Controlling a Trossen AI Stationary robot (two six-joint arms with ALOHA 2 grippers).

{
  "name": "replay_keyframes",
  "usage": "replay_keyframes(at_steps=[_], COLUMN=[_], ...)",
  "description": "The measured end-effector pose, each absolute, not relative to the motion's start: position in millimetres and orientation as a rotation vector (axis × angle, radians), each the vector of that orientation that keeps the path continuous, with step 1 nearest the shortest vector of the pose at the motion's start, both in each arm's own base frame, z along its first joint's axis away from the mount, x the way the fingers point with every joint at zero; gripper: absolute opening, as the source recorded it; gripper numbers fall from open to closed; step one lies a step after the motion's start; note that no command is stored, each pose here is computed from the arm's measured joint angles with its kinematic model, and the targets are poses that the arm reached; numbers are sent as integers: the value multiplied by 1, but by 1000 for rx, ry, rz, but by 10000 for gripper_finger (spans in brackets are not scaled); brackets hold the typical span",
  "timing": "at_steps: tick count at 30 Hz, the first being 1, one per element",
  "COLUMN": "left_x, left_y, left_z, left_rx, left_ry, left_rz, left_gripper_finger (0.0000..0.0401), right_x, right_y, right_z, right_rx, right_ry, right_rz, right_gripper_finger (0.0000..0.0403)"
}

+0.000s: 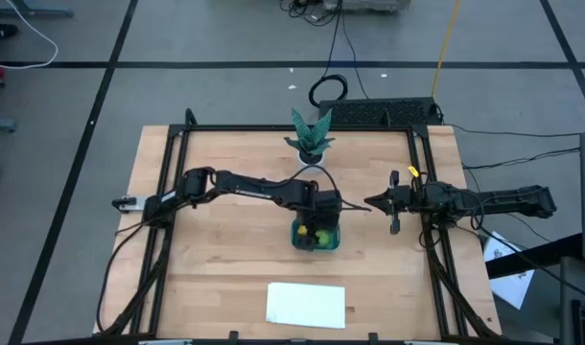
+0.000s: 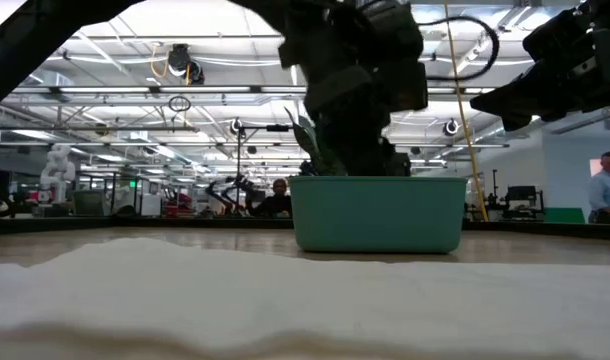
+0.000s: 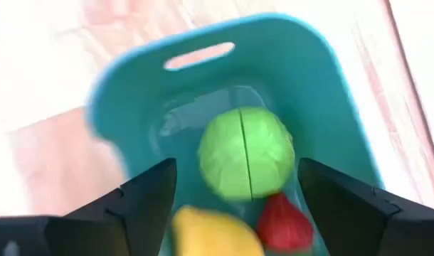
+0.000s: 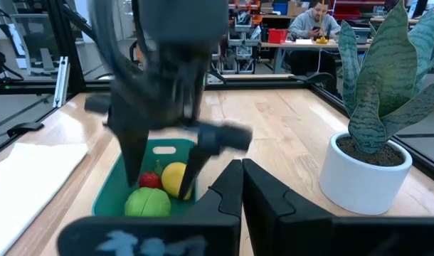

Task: Pick and placing Produce into tupperware
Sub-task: Put the green cabbage into the green bin, then return To Home Position

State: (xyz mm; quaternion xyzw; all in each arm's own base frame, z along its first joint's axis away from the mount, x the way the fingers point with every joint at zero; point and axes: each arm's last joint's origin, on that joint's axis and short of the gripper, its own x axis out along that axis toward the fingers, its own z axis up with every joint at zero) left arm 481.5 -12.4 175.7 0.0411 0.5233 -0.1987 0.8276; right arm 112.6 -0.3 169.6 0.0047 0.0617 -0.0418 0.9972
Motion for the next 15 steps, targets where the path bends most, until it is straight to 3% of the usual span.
replay_keyframes(at_steps=[9,12,15], left_x=[485,484,485], left_y=[-15,-16,-17], left_z=[221,220,220], left_rx=[119,117,122], left_ry=[1103,1107,1105], left_rz=[-378,-383,-385], left_gripper_finger=[296,264,203], right_x=[113,113,113], right_y=[0,0,0], right_z=[169,169,169], right_rx=[9,9,9], right_ry=[124,124,124], right_rz=[-84,-84,-84], right_gripper_finger=[0,0,0])
